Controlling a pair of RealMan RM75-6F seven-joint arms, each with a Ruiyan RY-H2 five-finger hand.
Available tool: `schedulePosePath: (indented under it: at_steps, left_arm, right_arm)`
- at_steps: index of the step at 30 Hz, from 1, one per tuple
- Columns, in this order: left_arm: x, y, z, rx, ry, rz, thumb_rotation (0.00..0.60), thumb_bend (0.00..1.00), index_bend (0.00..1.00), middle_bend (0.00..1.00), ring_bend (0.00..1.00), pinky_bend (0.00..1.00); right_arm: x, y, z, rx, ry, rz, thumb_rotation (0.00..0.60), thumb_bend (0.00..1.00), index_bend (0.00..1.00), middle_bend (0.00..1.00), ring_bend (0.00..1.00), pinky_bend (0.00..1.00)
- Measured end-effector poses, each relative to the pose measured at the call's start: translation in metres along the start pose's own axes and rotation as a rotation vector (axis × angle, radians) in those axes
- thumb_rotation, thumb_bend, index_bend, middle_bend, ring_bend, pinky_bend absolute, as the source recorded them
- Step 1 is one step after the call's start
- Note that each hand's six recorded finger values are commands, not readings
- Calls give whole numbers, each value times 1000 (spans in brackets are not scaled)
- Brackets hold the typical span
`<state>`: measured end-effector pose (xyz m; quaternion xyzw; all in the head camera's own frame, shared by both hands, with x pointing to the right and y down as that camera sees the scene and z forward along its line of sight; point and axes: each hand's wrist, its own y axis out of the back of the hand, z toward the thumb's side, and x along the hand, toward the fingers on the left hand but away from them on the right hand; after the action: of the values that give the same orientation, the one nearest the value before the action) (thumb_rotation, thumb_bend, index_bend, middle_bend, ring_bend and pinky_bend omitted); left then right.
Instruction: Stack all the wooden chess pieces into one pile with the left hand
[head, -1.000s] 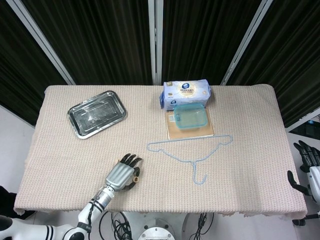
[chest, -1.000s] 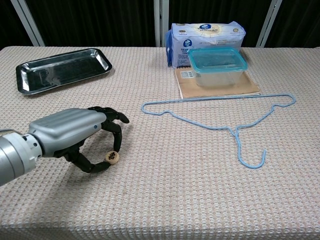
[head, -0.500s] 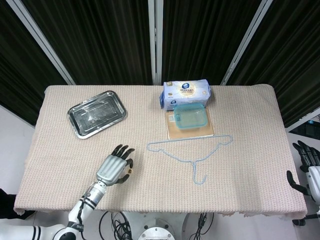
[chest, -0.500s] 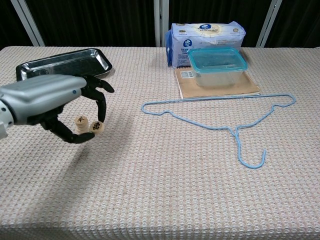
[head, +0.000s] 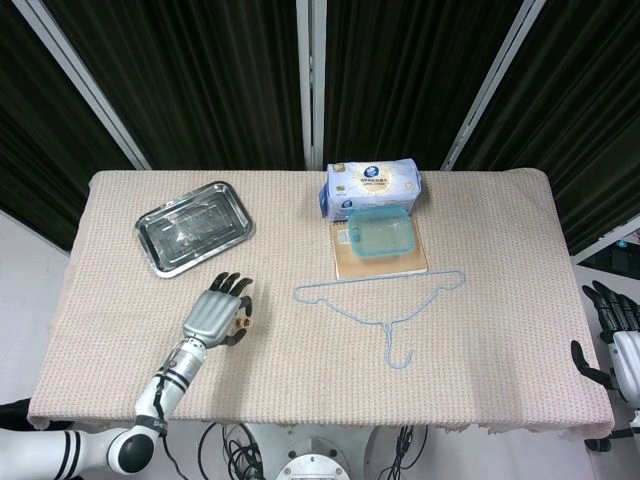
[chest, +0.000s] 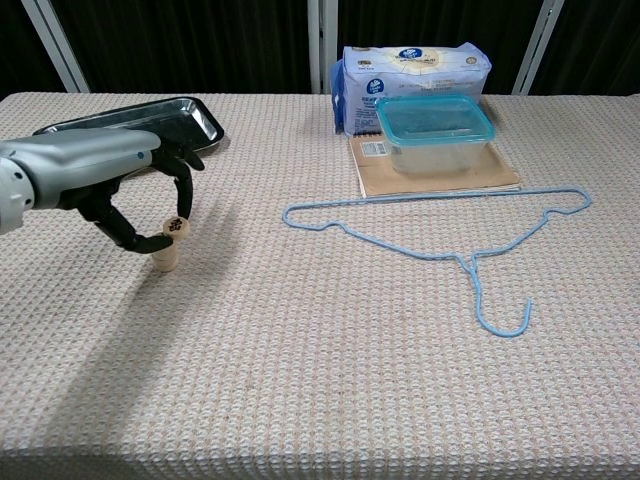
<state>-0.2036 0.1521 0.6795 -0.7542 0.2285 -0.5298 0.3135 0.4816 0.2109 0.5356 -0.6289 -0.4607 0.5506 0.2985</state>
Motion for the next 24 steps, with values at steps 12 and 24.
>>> schedulePosePath:
  at_steps: [12,24]
  left_arm:
    - [0,-4,-10,0,39,-25,600,309,499,100,0,0]
    - [2,-7,-15,-7,51,-32,600,309,491,100,0,0]
  right_arm:
    - [2,1,1,0,5,-4,600,406,0,0,0,0]
    - [2,0,1,3,6,-2,600,405,0,0,0,0]
